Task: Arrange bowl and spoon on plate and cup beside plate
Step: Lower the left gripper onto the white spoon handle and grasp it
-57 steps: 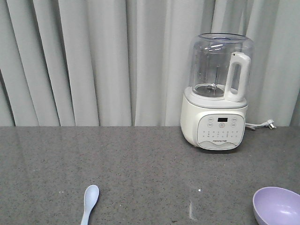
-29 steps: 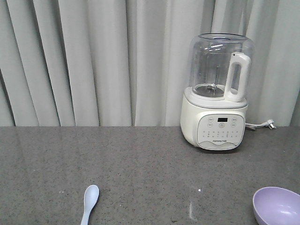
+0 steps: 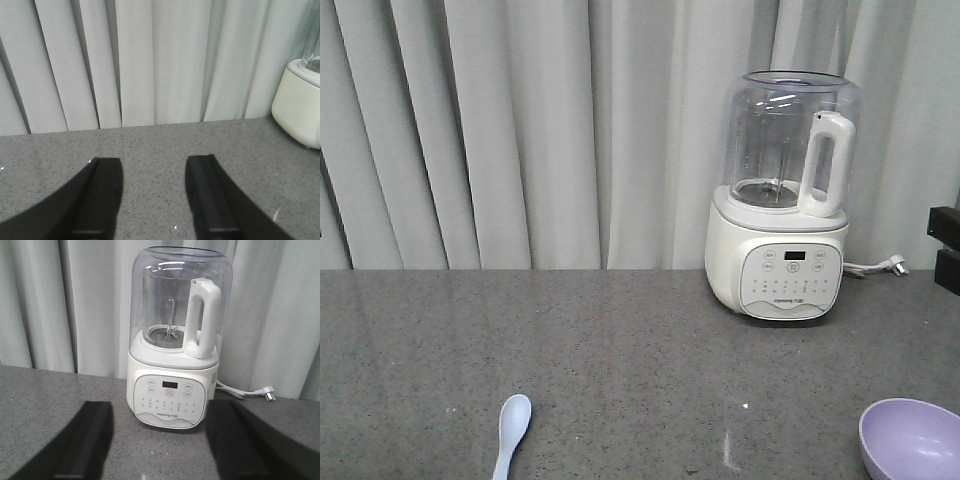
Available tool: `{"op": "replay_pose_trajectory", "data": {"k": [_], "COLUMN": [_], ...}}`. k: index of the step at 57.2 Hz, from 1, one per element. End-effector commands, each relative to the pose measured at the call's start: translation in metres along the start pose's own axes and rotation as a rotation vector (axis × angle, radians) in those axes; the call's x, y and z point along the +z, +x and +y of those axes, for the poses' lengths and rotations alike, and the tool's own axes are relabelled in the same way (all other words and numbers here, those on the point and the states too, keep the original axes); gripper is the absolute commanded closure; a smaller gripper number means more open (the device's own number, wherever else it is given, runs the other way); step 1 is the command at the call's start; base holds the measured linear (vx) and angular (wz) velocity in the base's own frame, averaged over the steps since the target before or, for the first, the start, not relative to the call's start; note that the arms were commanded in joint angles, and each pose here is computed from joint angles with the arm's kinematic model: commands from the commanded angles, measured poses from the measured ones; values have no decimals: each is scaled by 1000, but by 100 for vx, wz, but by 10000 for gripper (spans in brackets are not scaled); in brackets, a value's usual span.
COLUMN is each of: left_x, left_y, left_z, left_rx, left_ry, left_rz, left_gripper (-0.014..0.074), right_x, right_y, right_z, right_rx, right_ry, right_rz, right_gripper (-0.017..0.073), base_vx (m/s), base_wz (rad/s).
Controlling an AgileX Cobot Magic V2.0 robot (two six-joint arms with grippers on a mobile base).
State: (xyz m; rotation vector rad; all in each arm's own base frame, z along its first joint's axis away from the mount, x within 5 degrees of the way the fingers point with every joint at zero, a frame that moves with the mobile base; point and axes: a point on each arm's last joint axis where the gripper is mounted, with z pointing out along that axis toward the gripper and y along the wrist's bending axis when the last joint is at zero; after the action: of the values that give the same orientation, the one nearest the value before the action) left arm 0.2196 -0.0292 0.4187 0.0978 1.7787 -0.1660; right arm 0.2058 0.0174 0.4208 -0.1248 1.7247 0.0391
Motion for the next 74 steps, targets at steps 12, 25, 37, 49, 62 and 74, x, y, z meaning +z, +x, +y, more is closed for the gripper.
{"op": "replay_pose_trajectory", "data": {"k": [12,25,37,49,62,74], "left_x": [-7,29,82,126,157,170], "left_y": [-20,-18,8,51,103,121], "left_z": [-5,-19,-39,-52,-59,-67], "left_rx": [-157,-145,-110,-100,-46,-37], "left_ry": [50,147,217,231,176,187], "left_rz": [-89,198,439,622,867,921], "left_gripper": [-13,4,4,7,7,7], "right_x": [-9,-9,-9,-8,-7,0], "right_y": [-22,-22,-22,-21,-21,-16], "right_z": [-1,-1,-1,-1,-1,-1], "right_rx": [3,8,8,7,6,6], "right_ry": [12,10,10,9,9,6], "right_rz": [-139,-138,-136,-130,-126,-93], "right_gripper": [-165,-122,-94,-88,-79,-74], "base_vx": [0,0,0,0,0,0], "base_wz": [0,0,0,0,0,0]}}
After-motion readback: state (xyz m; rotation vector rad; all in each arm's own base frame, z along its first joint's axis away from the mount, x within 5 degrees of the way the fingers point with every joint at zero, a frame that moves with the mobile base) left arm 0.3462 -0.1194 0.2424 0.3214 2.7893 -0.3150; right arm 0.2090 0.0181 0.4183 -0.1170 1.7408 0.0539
